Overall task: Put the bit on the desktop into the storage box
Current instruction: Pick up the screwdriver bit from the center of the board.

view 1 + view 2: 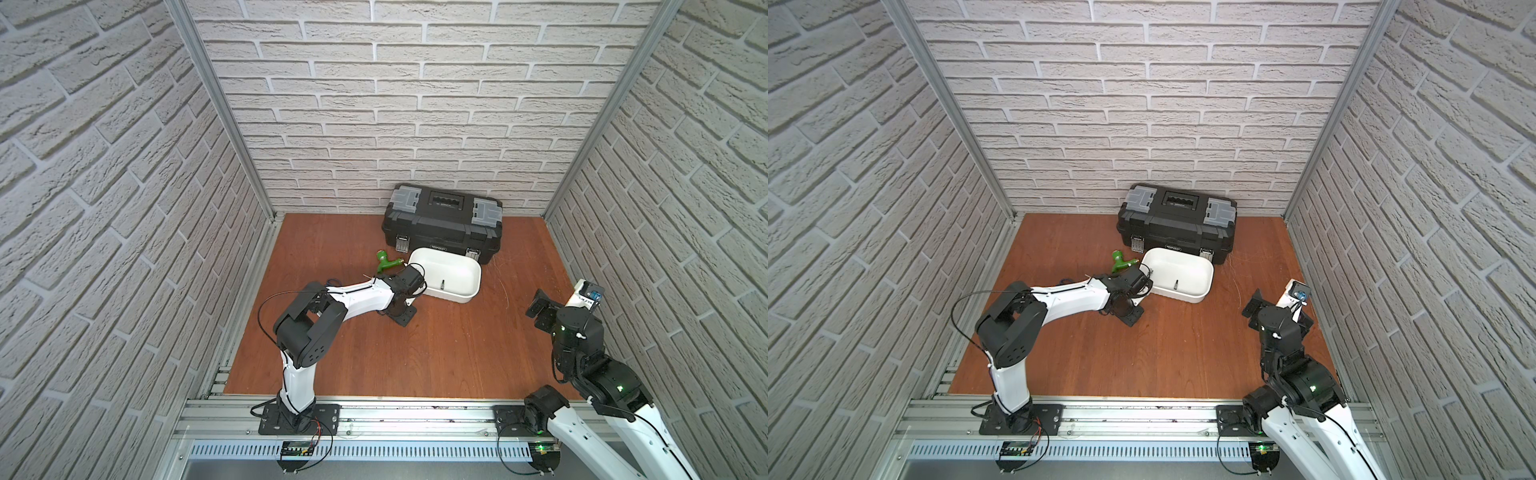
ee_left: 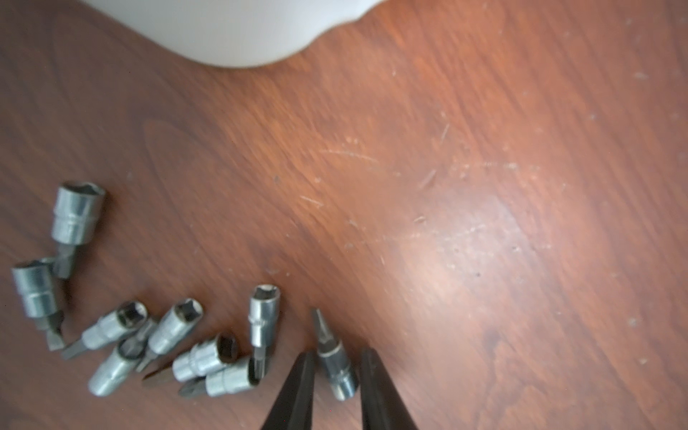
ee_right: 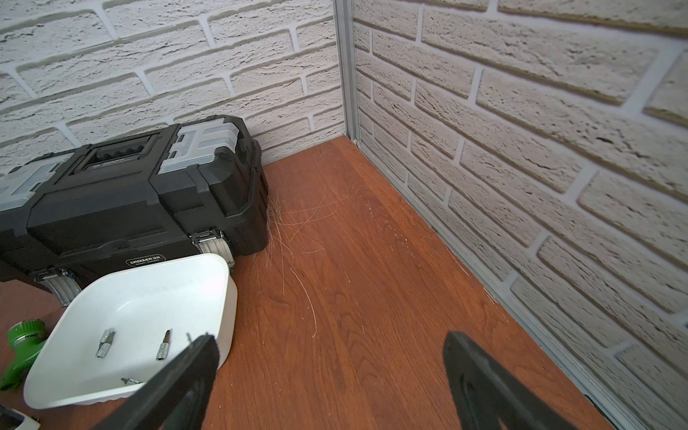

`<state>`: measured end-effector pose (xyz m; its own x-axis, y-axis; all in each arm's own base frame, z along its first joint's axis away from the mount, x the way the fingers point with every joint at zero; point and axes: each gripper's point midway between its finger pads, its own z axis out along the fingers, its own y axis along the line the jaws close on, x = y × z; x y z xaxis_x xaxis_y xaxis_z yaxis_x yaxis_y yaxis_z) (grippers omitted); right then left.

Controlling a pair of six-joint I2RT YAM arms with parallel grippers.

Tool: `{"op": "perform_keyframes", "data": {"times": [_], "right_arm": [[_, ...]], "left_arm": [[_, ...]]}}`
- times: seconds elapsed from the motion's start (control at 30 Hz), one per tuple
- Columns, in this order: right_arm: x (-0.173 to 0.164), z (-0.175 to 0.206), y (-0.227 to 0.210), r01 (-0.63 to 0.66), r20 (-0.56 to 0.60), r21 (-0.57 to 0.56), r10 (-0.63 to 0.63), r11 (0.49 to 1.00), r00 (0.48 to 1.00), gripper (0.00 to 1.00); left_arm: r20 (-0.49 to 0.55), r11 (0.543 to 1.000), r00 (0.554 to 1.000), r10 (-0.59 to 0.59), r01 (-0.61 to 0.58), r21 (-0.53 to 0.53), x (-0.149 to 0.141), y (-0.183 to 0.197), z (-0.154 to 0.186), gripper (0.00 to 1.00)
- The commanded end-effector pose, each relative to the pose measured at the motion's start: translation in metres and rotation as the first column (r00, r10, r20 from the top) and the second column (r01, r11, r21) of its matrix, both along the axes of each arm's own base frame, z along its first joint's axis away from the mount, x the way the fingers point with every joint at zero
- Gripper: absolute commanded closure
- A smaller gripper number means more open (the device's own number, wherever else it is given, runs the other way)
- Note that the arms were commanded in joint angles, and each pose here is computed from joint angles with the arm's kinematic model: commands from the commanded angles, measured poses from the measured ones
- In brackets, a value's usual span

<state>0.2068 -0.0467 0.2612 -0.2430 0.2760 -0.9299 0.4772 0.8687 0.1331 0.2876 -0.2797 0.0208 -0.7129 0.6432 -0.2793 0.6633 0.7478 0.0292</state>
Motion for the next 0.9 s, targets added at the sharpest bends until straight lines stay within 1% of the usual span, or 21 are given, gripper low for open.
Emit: {"op": "perform_keyframes", "data": {"times": [0.0,0.13,0.2,0.47,0.67,0.87], "right_arm": [[0.002,0.013,0.0,0.01,0.047,0.022,-0.011,1.0,0.999,0.02],[0.003,0.013,0.0,0.01,0.047,0.019,-0.011,1.0,0.999,0.02],[0.004,0.014,0.0,0.009,0.05,0.02,-0.01,1.0,0.999,0.02],[0.005,0.014,0.001,0.009,0.054,0.022,-0.01,1.0,0.999,0.02],[0.007,0.014,0.002,0.006,0.053,0.021,-0.008,1.0,0.999,0.02],[0.009,0.013,0.003,0.002,0.052,0.022,-0.003,1.0,0.999,0.02]], "left_arm": [[-0.017,0.999,1.0,0.011,-0.01,0.053,0.001,0.007,-0.016,0.8],[-0.011,0.998,1.0,0.012,-0.011,0.058,0.0,0.009,-0.014,0.89],[-0.006,0.998,1.0,0.01,-0.01,0.055,0.0,0.009,-0.011,0.92],[0.036,1.0,0.999,0.003,-0.003,0.005,0.0,0.004,0.017,0.94],[0.118,0.997,0.993,-0.023,0.031,-0.071,0.001,-0.004,0.057,0.94],[0.204,0.985,0.979,-0.014,0.049,-0.166,0.007,-0.013,0.11,0.93]]}}
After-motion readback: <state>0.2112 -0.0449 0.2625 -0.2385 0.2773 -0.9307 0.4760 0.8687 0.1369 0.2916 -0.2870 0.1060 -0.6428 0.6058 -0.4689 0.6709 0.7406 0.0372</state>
